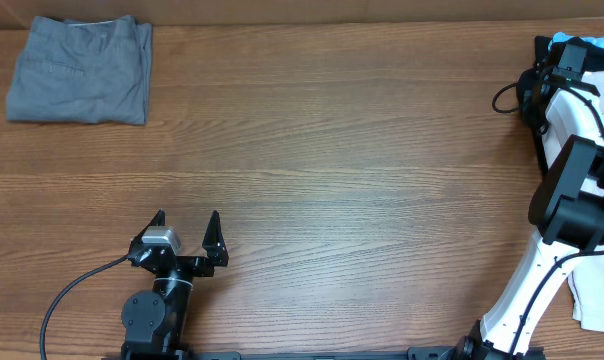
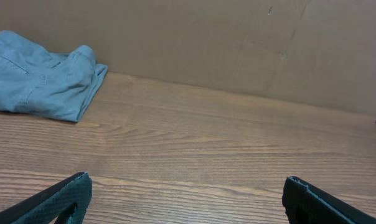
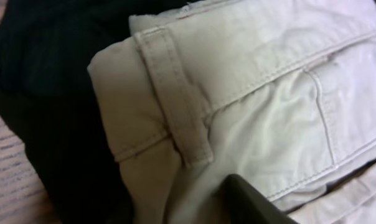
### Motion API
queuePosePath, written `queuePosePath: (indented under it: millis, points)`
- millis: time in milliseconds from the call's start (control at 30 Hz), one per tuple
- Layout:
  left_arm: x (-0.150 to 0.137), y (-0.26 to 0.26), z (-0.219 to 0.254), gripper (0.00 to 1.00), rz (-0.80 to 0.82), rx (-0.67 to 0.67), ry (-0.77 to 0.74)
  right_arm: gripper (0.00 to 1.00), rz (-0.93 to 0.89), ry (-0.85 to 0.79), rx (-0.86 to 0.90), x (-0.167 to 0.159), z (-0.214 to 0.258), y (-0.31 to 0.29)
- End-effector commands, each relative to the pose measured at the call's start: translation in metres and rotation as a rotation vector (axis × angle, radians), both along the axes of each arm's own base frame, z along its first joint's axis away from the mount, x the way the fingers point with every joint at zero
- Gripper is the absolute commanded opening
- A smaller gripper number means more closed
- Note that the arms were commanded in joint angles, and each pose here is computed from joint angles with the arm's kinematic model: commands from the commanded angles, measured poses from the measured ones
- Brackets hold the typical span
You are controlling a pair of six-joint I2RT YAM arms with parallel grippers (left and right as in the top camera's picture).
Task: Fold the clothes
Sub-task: 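Grasp the top beige pants on the stack with the right gripper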
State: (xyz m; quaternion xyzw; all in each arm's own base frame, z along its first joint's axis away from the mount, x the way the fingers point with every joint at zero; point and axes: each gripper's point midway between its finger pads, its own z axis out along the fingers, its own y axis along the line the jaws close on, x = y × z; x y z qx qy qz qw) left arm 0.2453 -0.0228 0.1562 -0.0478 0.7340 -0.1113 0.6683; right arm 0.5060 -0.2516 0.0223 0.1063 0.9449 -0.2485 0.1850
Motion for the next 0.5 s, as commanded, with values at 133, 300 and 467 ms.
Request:
queuePosePath:
  millis: [133, 300, 467]
  points:
    - [0.0, 0.001, 0.0, 1.0, 0.003, 0.022, -0.008, 0.23, -0.017, 0.016, -0.002, -0.002, -0.009, -0.007]
    - [0.0, 0.001, 0.0, 1.0, 0.003, 0.022, -0.008, 0.04, -0.018, 0.019, -0.001, -0.003, -0.009, -0.007]
    - [0.0, 0.001, 0.0, 1.0, 0.003, 0.023, -0.008, 0.04, -0.104, -0.019, -0.047, -0.004, 0.0, -0.018]
